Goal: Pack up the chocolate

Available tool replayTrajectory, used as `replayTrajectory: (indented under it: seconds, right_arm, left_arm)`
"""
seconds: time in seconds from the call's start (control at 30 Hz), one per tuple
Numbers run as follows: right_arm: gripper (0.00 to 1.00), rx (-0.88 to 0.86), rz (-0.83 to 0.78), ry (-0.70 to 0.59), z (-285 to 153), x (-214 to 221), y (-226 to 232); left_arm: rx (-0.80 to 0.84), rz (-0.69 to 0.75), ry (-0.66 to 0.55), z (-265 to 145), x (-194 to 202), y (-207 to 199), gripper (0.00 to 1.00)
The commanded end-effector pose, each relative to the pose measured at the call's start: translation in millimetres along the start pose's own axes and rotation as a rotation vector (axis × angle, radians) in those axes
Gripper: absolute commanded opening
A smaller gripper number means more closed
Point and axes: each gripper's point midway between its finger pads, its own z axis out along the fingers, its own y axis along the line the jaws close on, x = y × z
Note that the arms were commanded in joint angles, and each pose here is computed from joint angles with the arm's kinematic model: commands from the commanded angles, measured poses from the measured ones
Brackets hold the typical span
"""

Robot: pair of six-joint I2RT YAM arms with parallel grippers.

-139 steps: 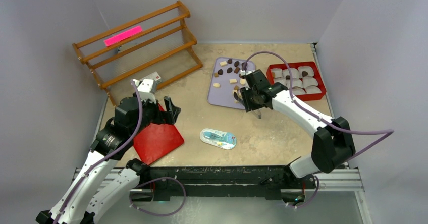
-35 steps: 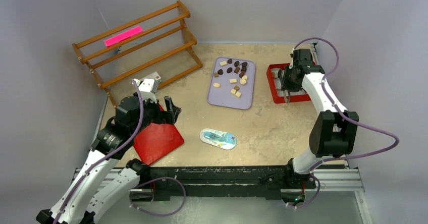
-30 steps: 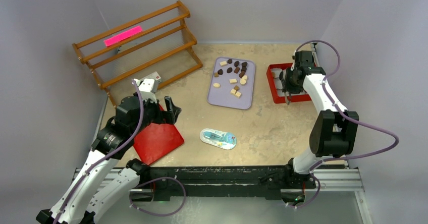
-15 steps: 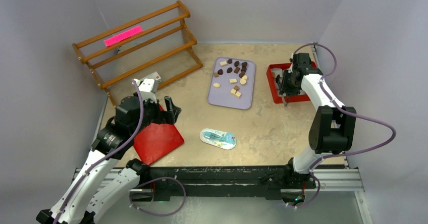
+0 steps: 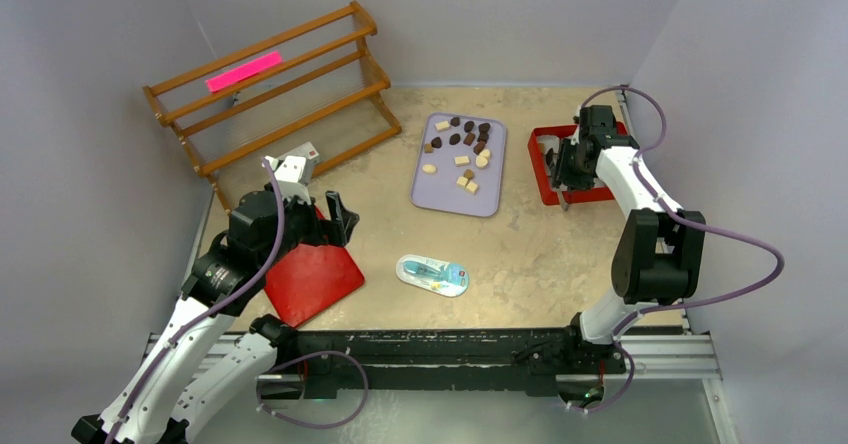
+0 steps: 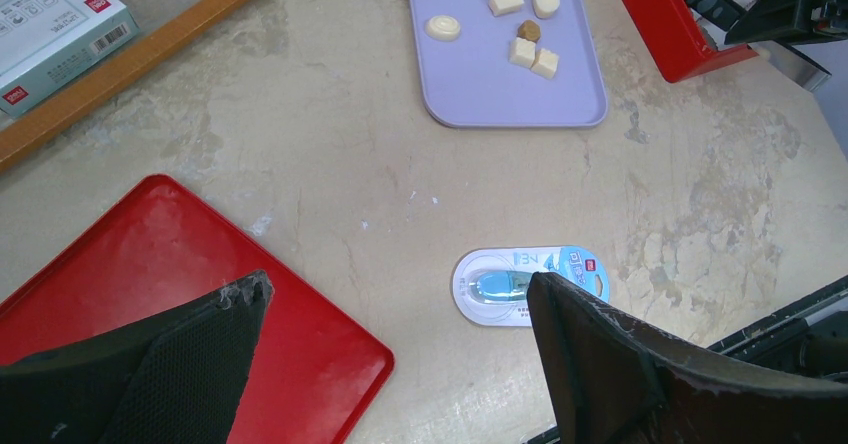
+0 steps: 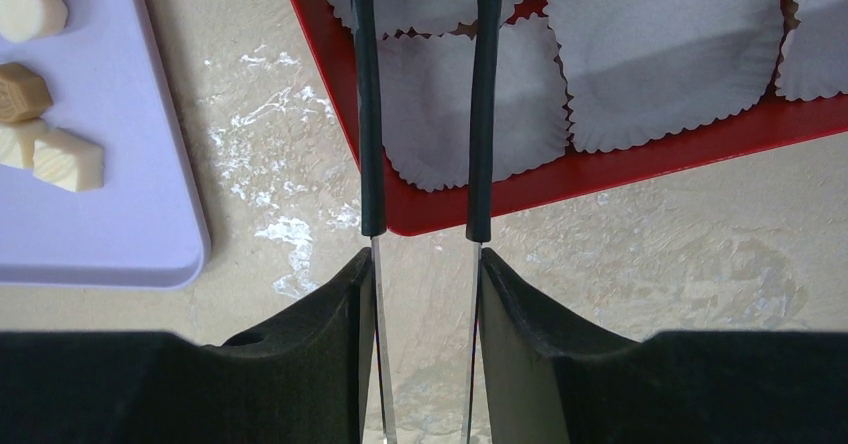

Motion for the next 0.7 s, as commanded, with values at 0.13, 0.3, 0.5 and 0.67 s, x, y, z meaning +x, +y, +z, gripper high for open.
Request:
replayTrajectory:
  seconds: [0.13, 0.3, 0.5, 0.67]
  right_arm:
    - [0.41, 0.013, -0.004, -0.089, -32, -24, -1]
    - [0.39, 0.025, -0.011, -0.173, -53, -41, -2]
    - [0.39, -0.049, -0.035, -0.228, -77, -48, 18]
    - [0.39, -0.104, -0.147, -0.266, -94, -43, 56]
  left_arm:
    - [0.008, 0.018, -0.022, 1, -4, -1, 1.00]
    - [0.008, 0.018, -0.024, 1, -4, -1, 1.00]
    - [0.007, 0.018, -0.023, 1, -4, -1, 1.00]
    - [0.007, 0.018, -0.024, 1, -4, -1, 1.00]
